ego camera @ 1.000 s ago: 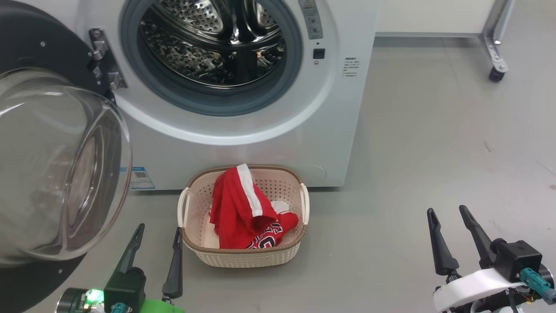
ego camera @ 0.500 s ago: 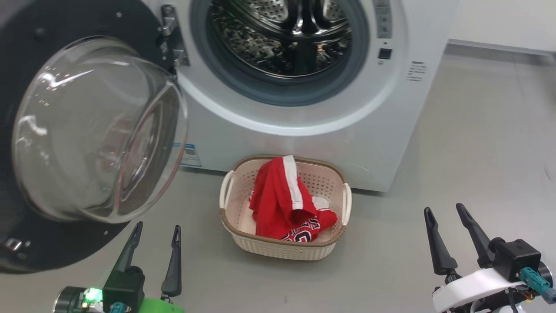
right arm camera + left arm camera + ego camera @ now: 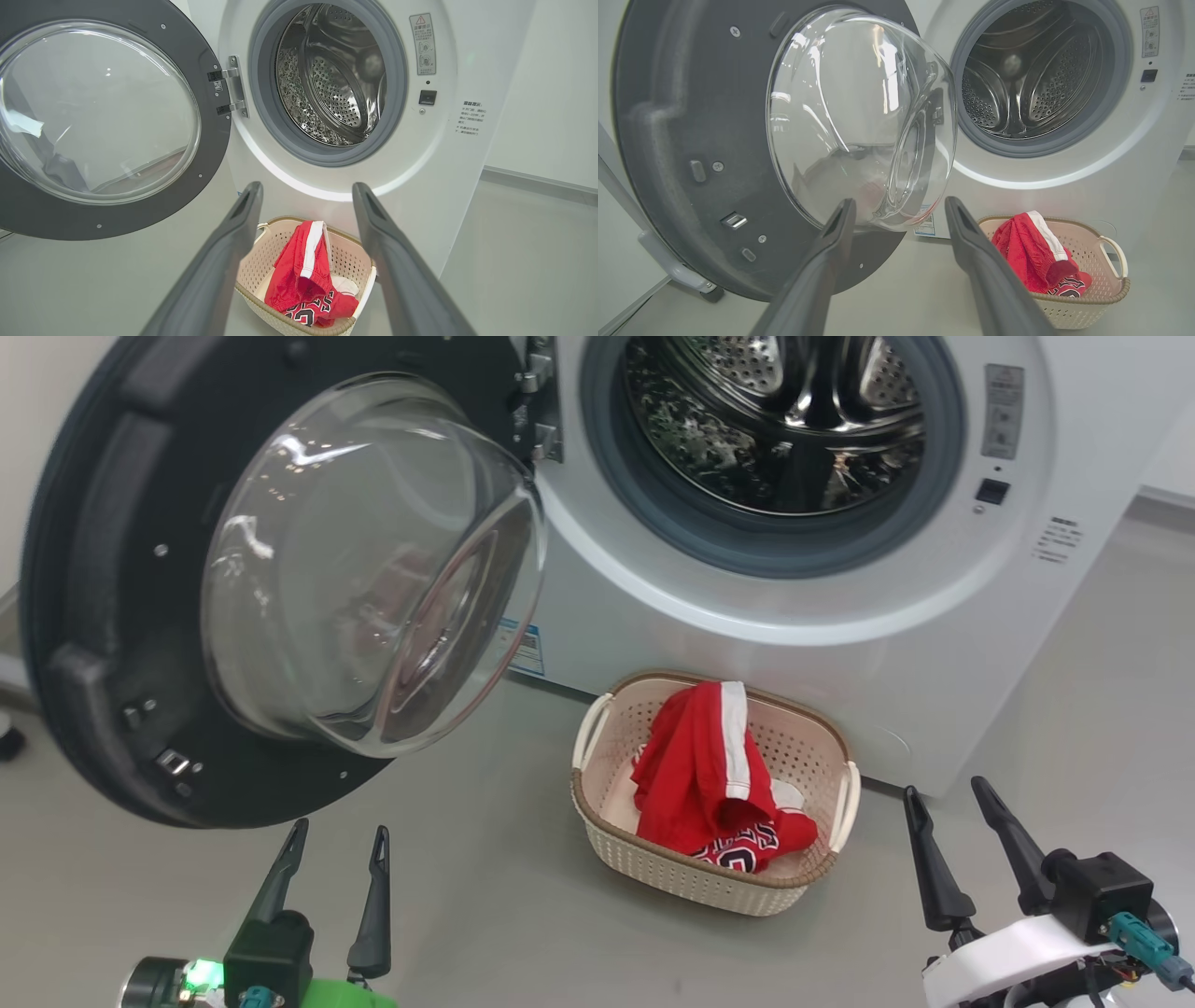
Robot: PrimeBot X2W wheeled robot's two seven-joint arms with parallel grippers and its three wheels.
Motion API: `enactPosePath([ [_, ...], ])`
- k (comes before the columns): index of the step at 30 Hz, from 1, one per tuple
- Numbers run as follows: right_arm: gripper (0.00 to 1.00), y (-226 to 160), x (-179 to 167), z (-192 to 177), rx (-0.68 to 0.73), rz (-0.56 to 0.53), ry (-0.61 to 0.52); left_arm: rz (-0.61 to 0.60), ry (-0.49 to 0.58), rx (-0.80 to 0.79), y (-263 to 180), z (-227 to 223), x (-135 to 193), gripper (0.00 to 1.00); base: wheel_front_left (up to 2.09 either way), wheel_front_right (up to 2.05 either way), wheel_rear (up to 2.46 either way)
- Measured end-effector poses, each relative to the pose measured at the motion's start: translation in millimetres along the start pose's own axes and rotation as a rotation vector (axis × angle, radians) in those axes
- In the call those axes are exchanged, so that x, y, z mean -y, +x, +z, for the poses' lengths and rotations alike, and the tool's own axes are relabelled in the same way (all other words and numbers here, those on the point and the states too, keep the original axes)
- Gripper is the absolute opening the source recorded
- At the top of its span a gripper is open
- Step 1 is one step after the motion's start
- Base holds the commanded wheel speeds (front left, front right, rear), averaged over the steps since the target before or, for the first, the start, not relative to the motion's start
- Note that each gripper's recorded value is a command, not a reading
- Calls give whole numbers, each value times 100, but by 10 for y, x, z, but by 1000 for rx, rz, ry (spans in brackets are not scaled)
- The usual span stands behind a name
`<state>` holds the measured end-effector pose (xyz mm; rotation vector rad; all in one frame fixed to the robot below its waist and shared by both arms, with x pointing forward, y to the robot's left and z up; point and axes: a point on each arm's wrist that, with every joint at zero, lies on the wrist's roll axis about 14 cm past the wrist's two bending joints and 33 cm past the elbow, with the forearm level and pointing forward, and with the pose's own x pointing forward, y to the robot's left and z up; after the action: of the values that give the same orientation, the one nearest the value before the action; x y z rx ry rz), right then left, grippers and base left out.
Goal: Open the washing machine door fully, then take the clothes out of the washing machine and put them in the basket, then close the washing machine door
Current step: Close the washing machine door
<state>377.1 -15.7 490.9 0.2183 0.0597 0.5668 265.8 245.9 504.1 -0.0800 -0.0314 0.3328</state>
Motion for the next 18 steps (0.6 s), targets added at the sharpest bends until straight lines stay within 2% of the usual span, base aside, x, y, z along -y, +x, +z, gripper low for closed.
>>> enactPosePath([
  [8, 100, 88, -353, -33, -17, 100, 10, 91, -1, 3, -189, -6, -289, 100, 0, 0, 0],
  [18, 100, 93, -392, -30, -19, 110, 8, 102, -1, 10, -215, 12, -328, 100, 0, 0, 0],
])
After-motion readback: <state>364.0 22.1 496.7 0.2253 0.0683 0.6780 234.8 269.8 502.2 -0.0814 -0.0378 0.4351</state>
